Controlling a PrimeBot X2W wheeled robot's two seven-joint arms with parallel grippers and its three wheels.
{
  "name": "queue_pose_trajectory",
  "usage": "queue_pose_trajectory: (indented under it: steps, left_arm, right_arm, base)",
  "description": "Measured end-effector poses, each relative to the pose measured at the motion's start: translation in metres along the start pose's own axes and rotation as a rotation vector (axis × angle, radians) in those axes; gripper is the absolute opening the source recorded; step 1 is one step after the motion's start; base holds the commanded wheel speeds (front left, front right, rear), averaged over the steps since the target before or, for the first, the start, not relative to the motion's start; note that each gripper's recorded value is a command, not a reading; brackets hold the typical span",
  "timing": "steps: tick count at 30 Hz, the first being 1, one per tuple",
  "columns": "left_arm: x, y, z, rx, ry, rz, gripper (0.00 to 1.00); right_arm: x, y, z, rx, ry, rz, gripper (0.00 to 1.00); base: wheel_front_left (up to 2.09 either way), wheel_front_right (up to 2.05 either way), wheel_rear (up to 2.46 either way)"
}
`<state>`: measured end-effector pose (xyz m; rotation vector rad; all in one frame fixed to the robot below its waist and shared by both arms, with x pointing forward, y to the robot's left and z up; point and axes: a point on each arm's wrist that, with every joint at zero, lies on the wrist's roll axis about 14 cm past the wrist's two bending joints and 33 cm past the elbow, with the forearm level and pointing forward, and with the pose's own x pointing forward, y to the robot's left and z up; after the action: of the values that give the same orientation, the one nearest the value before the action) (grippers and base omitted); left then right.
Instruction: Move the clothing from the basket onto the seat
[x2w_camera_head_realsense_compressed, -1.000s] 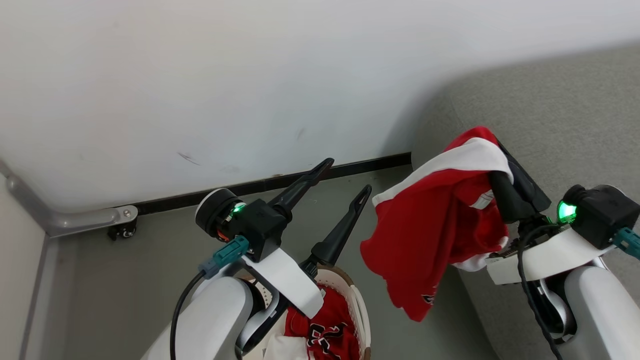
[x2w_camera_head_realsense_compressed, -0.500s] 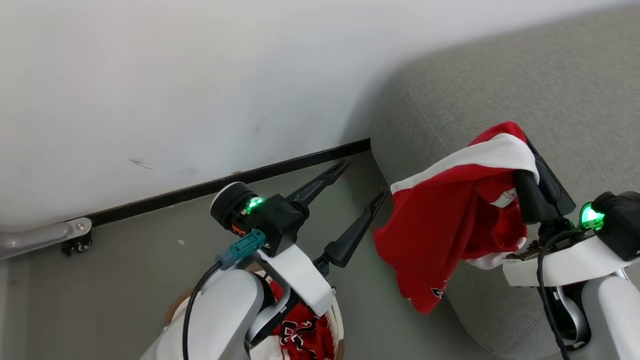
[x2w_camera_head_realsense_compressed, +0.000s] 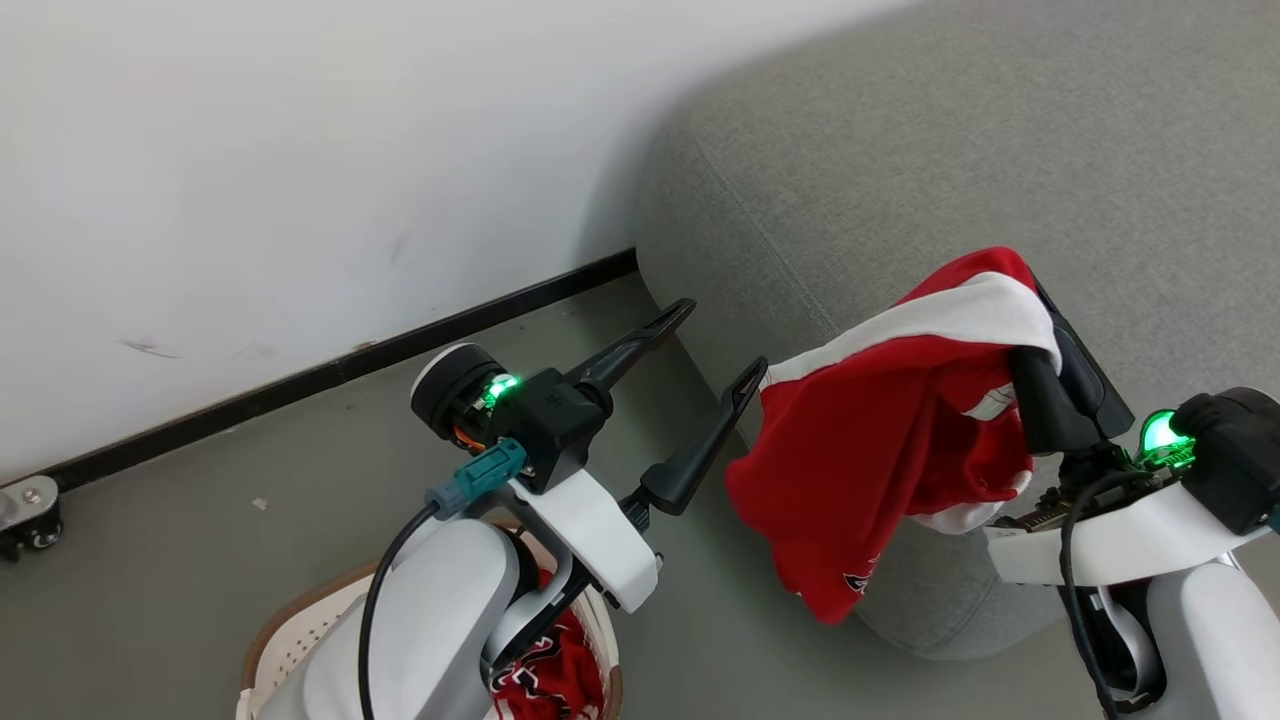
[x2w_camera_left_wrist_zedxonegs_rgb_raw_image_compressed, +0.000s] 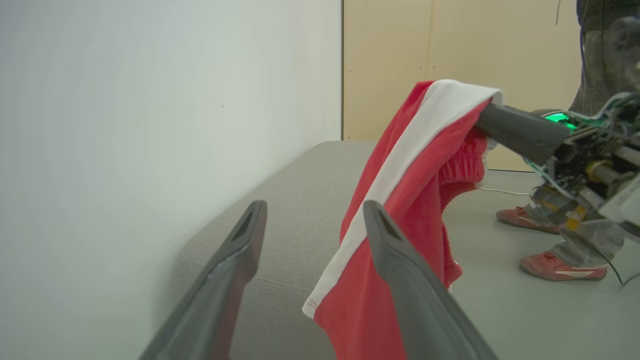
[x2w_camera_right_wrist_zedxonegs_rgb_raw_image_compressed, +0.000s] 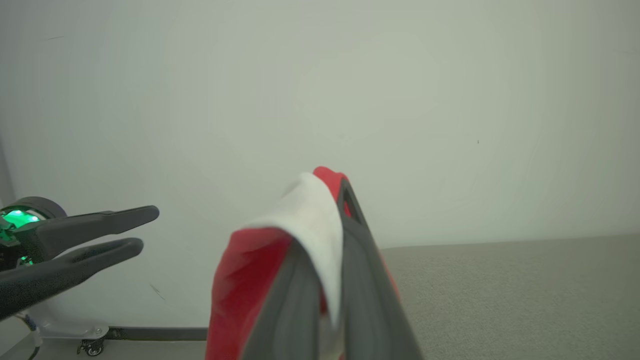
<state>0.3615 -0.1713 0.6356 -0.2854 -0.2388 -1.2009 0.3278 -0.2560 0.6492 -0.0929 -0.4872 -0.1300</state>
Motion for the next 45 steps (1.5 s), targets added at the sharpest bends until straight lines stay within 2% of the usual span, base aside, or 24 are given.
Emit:
queue_pose_trajectory:
  steps: [10, 15, 25, 38, 41, 45]
  left_arm:
    - [0.012, 0.002, -0.017, -0.024, 0.024, -0.04, 1.0]
    - [0.014, 0.003, -0.025, -0.041, 0.035, -0.047, 1.0]
    - [0.015, 0.018, -0.044, -0.077, 0.064, -0.022, 1.0]
    - [0.001, 0.054, -0.066, -0.102, 0.101, 0.056, 1.0]
    - [-0.003, 0.059, -0.072, -0.116, 0.117, 0.068, 1.0]
    - [-0.009, 0.066, -0.08, -0.122, 0.136, 0.074, 1.0]
  right_arm:
    - [-0.007, -0.011, -0.006, -0.03, 0.037, -0.036, 0.0]
    - [-0.001, -0.01, -0.008, -0.058, 0.044, -0.01, 0.0]
    - [0.043, -0.03, 0.006, -0.123, -0.019, 0.002, 0.0]
    - [0.118, -0.047, -0.004, -0.191, -0.03, 0.05, 0.0]
    - [0.134, -0.054, -0.01, -0.157, -0.03, 0.033, 0.0]
    - [0.155, -0.067, -0.015, -0.209, -0.019, 0.031, 0.0]
  base:
    - [0.0, 0.0, 0.0]
    - [0.0, 0.0, 0.0]
    - [0.0, 0.0, 0.0]
    - [0.0, 0.0, 0.0]
    - [0.0, 0.0, 0.0]
    - [0.0, 0.0, 0.0]
